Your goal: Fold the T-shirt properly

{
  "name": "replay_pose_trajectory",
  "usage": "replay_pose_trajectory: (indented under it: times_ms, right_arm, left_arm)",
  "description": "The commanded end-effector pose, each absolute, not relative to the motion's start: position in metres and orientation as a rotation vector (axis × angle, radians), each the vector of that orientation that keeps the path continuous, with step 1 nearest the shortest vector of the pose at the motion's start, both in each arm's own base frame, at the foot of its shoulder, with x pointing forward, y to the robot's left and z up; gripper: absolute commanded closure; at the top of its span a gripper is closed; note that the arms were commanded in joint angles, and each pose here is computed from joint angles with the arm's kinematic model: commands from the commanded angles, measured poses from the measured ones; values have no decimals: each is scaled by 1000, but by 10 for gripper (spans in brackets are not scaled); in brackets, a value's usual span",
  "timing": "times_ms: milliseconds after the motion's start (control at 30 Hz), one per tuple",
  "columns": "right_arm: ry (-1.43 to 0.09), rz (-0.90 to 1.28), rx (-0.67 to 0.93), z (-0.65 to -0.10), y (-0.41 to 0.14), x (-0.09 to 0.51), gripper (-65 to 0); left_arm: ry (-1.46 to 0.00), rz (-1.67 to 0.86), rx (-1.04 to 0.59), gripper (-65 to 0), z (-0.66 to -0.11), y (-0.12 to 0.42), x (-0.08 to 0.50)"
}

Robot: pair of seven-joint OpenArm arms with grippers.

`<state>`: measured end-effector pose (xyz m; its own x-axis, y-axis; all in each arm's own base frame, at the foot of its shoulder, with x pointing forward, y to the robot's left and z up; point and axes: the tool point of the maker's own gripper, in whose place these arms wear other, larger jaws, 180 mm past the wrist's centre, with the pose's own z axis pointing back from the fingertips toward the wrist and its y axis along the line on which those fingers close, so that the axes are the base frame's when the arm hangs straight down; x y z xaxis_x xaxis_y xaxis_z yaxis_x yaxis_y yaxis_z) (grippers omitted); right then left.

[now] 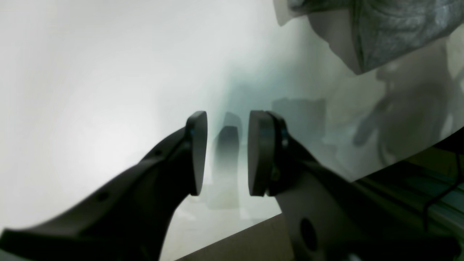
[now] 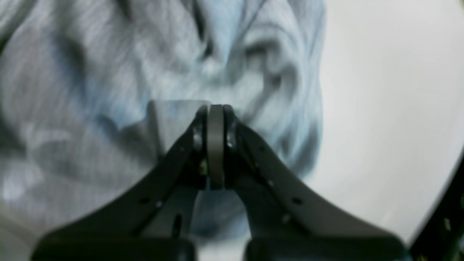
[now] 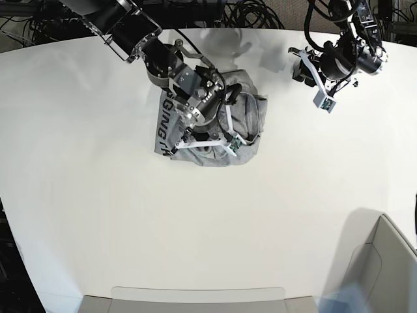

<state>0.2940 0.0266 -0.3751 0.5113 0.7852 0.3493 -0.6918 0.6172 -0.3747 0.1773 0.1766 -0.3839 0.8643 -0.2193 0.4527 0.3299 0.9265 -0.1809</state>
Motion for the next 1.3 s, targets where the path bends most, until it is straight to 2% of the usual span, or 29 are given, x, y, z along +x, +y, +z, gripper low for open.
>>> replay_pose_trajectory:
  times_ms: [0, 200, 533, 700, 1167, 1267]
  right_arm:
    - [-565, 896, -181, -366, 35, 305, 0]
    - [-598, 913, -145, -373, 60, 336, 0]
    - [-772, 948, -105, -338, 109, 389, 0]
    - [-809, 970, -113, -354, 108, 417, 0]
    - [-1131, 1002, 41, -306, 151, 433, 0]
    - [-1141, 1002, 44, -303, 152, 434, 0]
  left_arm:
    - [-471, -302, -255, -188, -377, 177, 182]
    - [-472, -302, -255, -188, -377, 177, 183]
    - [-474, -303, -255, -188, -377, 177, 183]
    - [-475, -303, -255, -188, -376, 177, 184]
    - [-476, -302, -257, -188, -376, 176, 184]
    - [-478, -303, -258, -188, -376, 176, 184]
